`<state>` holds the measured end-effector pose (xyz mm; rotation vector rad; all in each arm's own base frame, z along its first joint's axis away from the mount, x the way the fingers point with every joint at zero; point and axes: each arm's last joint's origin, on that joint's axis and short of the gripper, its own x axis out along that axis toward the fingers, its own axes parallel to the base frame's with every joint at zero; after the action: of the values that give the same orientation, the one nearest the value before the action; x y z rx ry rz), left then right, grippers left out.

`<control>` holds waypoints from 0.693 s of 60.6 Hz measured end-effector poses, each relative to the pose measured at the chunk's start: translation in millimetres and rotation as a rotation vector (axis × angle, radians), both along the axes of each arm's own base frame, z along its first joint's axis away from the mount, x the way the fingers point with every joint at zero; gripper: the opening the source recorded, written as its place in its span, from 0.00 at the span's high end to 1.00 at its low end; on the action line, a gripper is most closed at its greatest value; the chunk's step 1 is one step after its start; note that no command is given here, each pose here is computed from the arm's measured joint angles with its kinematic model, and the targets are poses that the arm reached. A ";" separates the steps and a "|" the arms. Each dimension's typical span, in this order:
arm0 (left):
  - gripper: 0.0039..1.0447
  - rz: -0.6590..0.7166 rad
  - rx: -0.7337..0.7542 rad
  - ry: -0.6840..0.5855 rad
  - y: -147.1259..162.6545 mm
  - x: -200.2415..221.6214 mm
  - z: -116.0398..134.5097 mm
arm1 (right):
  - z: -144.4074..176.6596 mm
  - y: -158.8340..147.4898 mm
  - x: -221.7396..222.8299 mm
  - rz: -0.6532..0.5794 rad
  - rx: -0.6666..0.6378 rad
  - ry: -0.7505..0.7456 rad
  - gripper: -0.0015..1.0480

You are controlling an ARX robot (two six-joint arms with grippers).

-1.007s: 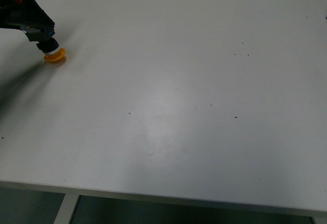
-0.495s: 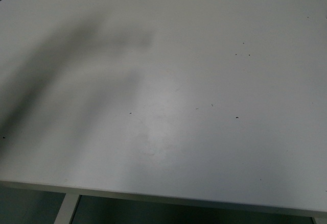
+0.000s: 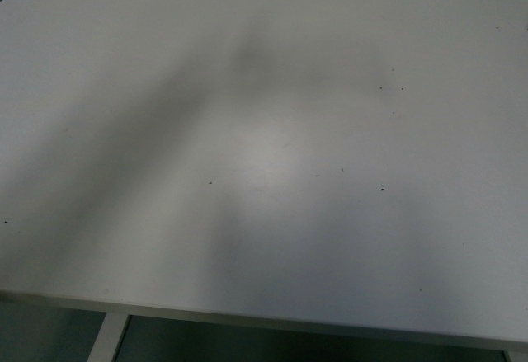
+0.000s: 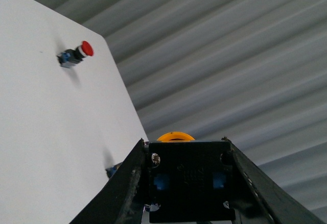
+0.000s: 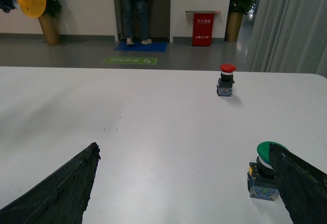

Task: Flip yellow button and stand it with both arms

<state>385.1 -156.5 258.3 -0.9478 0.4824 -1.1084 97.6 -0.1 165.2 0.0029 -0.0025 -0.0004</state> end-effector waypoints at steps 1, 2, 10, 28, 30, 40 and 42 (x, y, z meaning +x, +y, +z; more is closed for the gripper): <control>0.66 -0.011 -0.011 -0.004 -3.1 -0.8 0.3 | 0.0 0.0 0.0 0.000 0.000 0.000 0.07; 0.66 -0.017 -0.019 -0.002 -4.7 -1.2 0.4 | 0.0 0.0 0.0 0.000 0.000 0.000 0.07; 0.66 -0.076 -0.120 -0.026 -20.5 -6.2 0.4 | 0.0 0.0 0.0 0.000 0.000 0.000 0.07; 0.66 -0.143 -0.238 0.007 -35.6 -8.1 -6.2 | 0.0 0.0 0.0 0.000 0.000 0.000 0.07; 0.66 -0.142 -0.234 0.016 -35.8 -7.7 -7.0 | 0.0 0.0 0.0 0.000 0.000 0.000 0.07; 0.66 -0.134 -0.218 0.047 -35.7 -6.2 -9.4 | 0.0 0.0 0.0 0.000 0.000 0.000 0.07; 0.66 -0.134 -0.218 0.047 -35.7 -6.2 -9.4 | 0.0 0.0 0.0 0.000 0.000 0.000 0.07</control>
<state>378.9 -192.2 248.9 -1.1463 0.4751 -1.2810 97.6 -0.1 165.2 0.0029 -0.0025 -0.0008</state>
